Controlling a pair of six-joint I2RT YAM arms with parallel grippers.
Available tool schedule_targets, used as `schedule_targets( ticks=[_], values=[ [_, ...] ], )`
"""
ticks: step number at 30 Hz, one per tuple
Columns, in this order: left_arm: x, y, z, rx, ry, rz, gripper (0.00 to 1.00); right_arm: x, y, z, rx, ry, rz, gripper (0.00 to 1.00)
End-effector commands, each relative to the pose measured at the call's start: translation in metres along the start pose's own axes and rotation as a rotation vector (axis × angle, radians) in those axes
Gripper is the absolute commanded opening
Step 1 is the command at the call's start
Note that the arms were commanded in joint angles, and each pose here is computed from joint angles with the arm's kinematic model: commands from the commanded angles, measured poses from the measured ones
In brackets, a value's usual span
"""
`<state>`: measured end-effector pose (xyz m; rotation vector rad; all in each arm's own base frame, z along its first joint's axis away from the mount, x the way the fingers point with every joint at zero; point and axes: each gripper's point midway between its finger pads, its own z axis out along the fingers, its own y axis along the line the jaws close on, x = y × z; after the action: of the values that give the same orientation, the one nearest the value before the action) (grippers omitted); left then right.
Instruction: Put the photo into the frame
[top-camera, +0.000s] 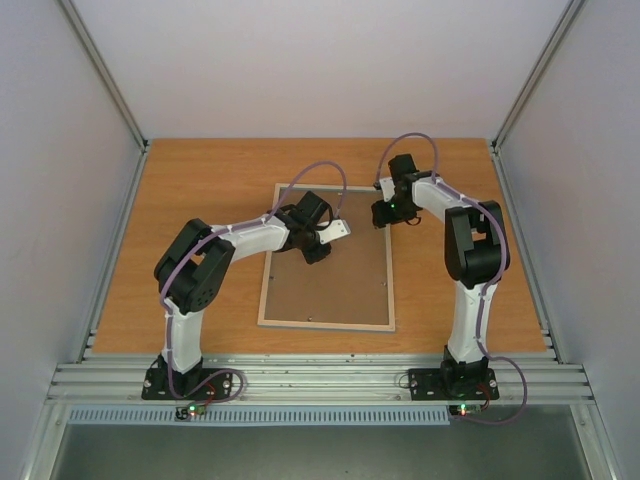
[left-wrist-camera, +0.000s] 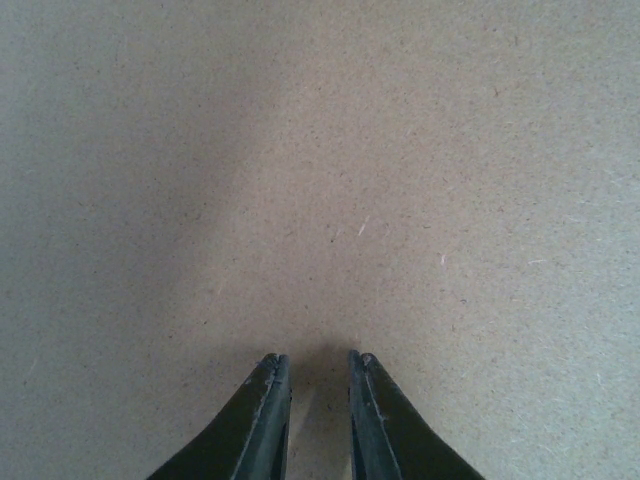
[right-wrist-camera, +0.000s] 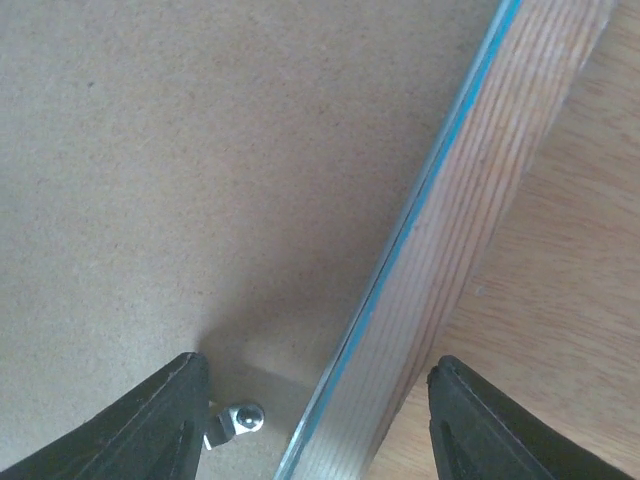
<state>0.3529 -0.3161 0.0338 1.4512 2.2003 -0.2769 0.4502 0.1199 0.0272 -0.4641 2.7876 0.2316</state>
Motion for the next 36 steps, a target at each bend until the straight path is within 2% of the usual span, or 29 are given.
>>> schedule_targets(
  ticks=[1,8,14,19,25,28,32,36],
  values=[
    [0.003,0.002,0.006,-0.008,0.024,0.008,0.18,0.039,0.001,0.006,0.027,0.127,-0.118,0.59],
    [0.004,0.004,0.006,-0.015,0.027,0.013,0.18,0.049,-0.006,0.000,0.043,0.161,-0.170,0.50],
    [0.004,0.004,0.006,-0.016,0.028,0.013,0.18,0.044,-0.025,-0.004,0.099,0.135,-0.183,0.30],
    [0.004,0.005,0.006,-0.020,0.027,0.016,0.17,0.039,-0.026,-0.005,0.110,0.115,-0.202,0.24],
    [-0.005,0.006,-0.002,0.005,-0.008,-0.012,0.17,0.038,0.000,-0.011,-0.035,0.097,-0.149,0.22],
    [-0.023,0.022,-0.022,0.008,-0.076,-0.078,0.19,0.043,0.006,-0.009,-0.070,0.110,-0.129,0.18],
    [-0.042,0.068,-0.052,-0.029,-0.156,-0.187,0.29,0.051,0.015,-0.005,-0.108,0.123,-0.118,0.18],
    [-0.041,0.108,-0.061,-0.099,-0.151,-0.219,0.40,0.056,0.030,-0.006,-0.146,0.126,-0.123,0.17]
  ],
)
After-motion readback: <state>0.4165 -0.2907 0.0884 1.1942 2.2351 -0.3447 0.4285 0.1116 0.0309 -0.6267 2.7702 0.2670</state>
